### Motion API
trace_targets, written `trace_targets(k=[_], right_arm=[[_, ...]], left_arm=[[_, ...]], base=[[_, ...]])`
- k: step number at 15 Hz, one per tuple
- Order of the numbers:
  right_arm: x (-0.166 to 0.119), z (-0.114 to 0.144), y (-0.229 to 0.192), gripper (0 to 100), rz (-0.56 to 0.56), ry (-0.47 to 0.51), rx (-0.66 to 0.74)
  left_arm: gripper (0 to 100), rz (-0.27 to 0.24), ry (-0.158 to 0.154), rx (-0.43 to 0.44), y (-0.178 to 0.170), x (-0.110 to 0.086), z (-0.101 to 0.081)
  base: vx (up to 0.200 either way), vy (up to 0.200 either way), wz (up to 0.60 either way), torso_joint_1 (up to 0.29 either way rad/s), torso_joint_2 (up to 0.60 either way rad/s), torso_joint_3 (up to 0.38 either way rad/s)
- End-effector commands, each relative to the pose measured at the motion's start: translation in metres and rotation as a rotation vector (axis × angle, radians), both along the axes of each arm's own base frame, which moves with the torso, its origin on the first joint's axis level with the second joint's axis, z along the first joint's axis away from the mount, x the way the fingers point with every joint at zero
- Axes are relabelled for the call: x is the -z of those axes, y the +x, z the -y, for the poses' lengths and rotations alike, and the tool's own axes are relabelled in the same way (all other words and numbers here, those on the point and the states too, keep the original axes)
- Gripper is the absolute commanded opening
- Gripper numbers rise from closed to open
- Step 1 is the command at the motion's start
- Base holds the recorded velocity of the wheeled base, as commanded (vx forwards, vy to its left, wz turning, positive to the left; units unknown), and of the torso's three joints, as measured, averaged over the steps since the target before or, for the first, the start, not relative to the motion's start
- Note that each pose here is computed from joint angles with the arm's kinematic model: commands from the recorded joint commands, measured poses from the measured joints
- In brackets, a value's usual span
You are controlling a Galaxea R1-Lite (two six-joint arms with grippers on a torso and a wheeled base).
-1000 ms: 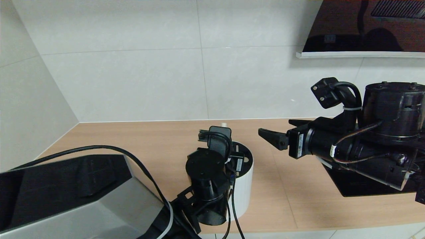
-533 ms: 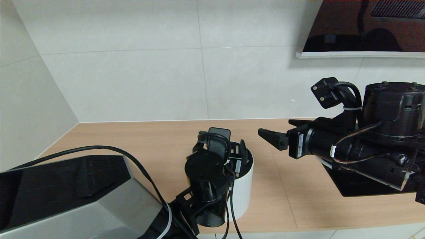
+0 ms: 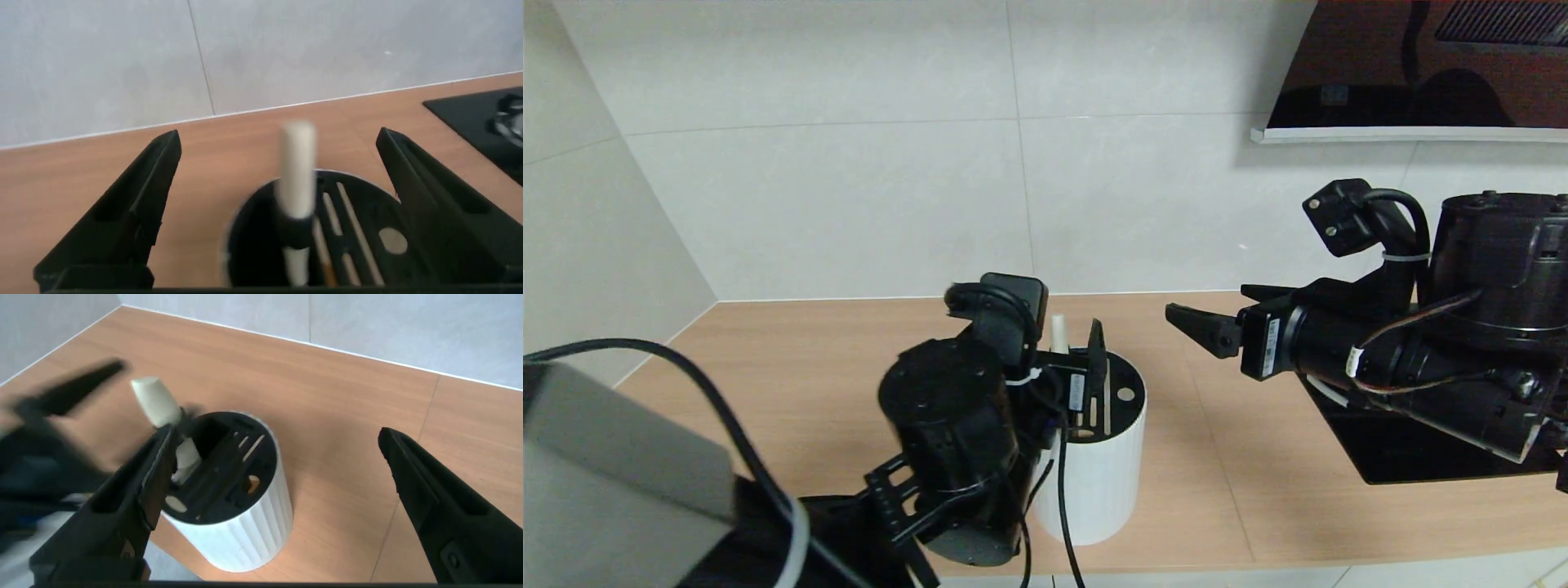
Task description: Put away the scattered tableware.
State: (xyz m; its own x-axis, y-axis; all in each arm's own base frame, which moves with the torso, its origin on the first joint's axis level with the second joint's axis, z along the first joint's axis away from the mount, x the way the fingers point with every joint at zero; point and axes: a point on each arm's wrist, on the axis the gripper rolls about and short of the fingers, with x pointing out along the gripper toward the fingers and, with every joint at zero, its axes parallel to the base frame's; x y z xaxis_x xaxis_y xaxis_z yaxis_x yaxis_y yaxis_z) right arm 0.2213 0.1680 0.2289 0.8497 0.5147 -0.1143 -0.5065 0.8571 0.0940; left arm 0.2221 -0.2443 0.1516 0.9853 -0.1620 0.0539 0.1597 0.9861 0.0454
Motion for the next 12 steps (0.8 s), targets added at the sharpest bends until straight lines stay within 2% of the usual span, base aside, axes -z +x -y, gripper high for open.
trace_targets(k=[1, 2, 3, 5, 6, 8, 10, 12], right_arm=[[-0.006, 0.014, -0.003, 100, 0.019, 0.01, 0.031], [-0.011, 0.019, -0.007, 100, 0.039, 0.021, 0.037], [-0.015, 0.022, -0.012, 100, 0.051, 0.034, 0.042], [-0.023, 0.033, -0.019, 100, 0.077, 0.057, 0.065], [-0.031, 0.053, -0.035, 100, 0.116, 0.077, 0.092], [-0.036, 0.08, -0.058, 100, 0.161, 0.1, 0.151], [-0.019, 0.11, -0.08, 100, 0.164, 0.084, 0.245], [-0.007, 0.138, -0.115, 100, 0.22, 0.073, 0.326]], left_arm=[[100, 0.045, -0.067, 0.038, -0.034, -0.046, -0.039], [100, 0.057, -0.086, 0.038, -0.043, -0.055, -0.051], [100, 0.057, -0.086, 0.043, -0.055, -0.061, -0.064], [100, 0.06, -0.107, 0.064, -0.072, -0.068, -0.085], [100, 0.039, -0.114, 0.059, -0.088, -0.067, -0.111], [100, 0.029, -0.116, 0.026, -0.105, -0.065, -0.145], [100, 0.068, -0.13, 0.007, -0.123, -0.064, -0.177], [100, 0.113, -0.142, -0.083, -0.145, -0.068, -0.206]], base=[[0.0, 0.0, 0.0, 0.0, 0.0, 0.0], [0.0, 0.0, 0.0, 0.0, 0.0, 0.0], [0.0, 0.0, 0.0, 0.0, 0.0, 0.0], [0.0, 0.0, 0.0, 0.0, 0.0, 0.0], [0.0, 0.0, 0.0, 0.0, 0.0, 0.0], [0.0, 0.0, 0.0, 0.0, 0.0, 0.0], [0.0, 0.0, 0.0, 0.0, 0.0, 0.0], [0.0, 0.0, 0.0, 0.0, 0.0, 0.0]])
